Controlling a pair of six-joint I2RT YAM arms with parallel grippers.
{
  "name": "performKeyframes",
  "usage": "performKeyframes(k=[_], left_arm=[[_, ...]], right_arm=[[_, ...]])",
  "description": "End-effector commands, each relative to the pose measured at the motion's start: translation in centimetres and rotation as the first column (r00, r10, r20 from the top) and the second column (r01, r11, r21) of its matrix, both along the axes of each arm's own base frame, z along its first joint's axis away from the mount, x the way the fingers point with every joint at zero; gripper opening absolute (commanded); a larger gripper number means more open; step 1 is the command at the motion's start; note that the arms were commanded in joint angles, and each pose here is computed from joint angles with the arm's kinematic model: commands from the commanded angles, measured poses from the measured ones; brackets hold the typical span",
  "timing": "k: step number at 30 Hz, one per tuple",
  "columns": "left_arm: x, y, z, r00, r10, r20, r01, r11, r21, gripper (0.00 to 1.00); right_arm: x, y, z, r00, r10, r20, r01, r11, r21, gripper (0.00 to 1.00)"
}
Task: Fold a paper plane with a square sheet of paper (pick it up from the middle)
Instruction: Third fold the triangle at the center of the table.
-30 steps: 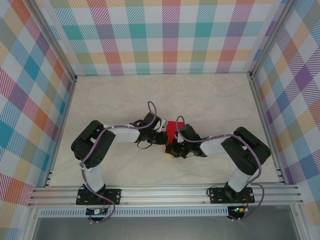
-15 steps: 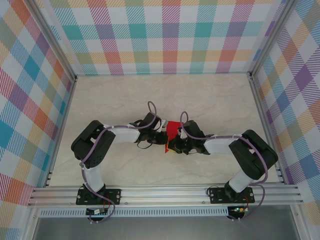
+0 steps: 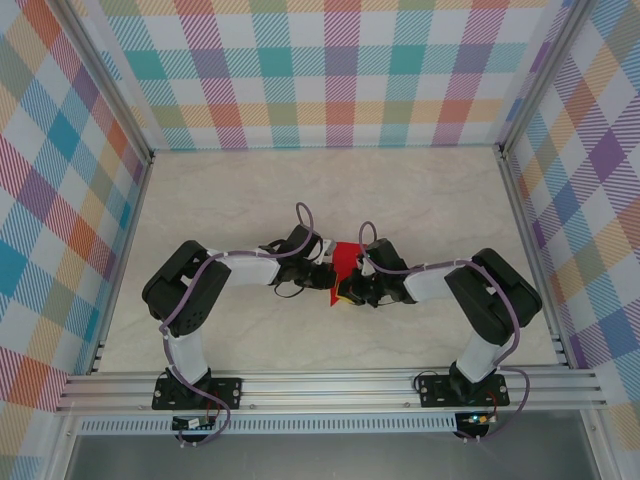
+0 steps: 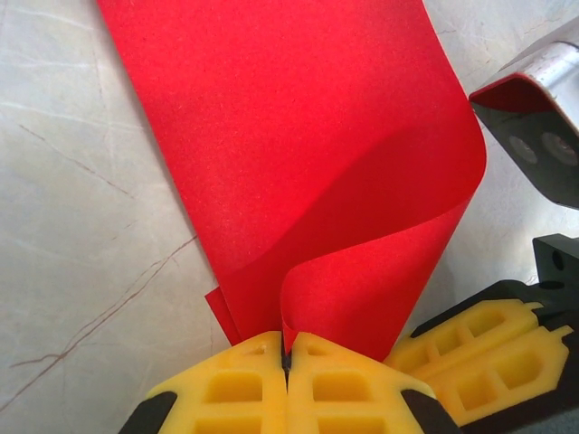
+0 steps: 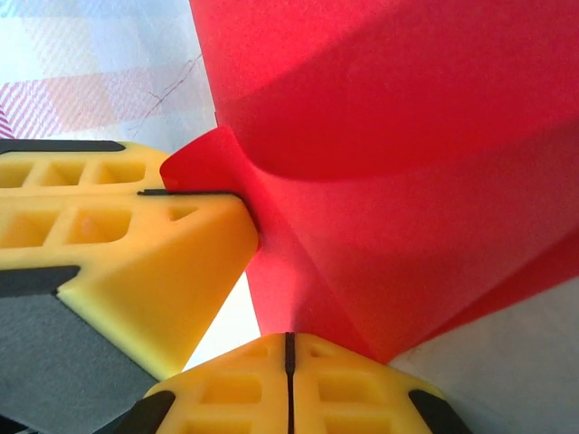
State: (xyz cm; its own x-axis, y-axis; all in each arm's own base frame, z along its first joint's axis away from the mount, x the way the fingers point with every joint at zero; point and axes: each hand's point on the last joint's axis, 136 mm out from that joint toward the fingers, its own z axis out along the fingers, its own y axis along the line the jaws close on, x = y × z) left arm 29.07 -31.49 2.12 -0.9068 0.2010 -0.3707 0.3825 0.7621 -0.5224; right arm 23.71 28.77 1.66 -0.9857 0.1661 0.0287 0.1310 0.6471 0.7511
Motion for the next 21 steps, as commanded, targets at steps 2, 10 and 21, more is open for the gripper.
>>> performKeyframes(k=[2,10,21], left_arm=[[-1.2,2.0,-3.2,0.997,0.007,-0.075,0.001,0.995,0.103,0.00],[-1.3,2.0,-3.3,0.997,0.006,-0.079,0.002,0.994,0.106,0.00],[-1.5,2.2,-3.8,0.996,0.004,-0.084,0.006,0.994,0.111,0.00]], right_arm=[[0.7,0.1,1.0,0.999,0.005,0.035,-0.005,1.000,0.000,0.07],[2.6,-1.0,3.2,0.996,-0.019,0.091,0.016,0.999,0.041,0.08],[2.8,-1.8,-0.4,0.999,-0.042,0.031,0.043,0.999,-0.029,0.06]])
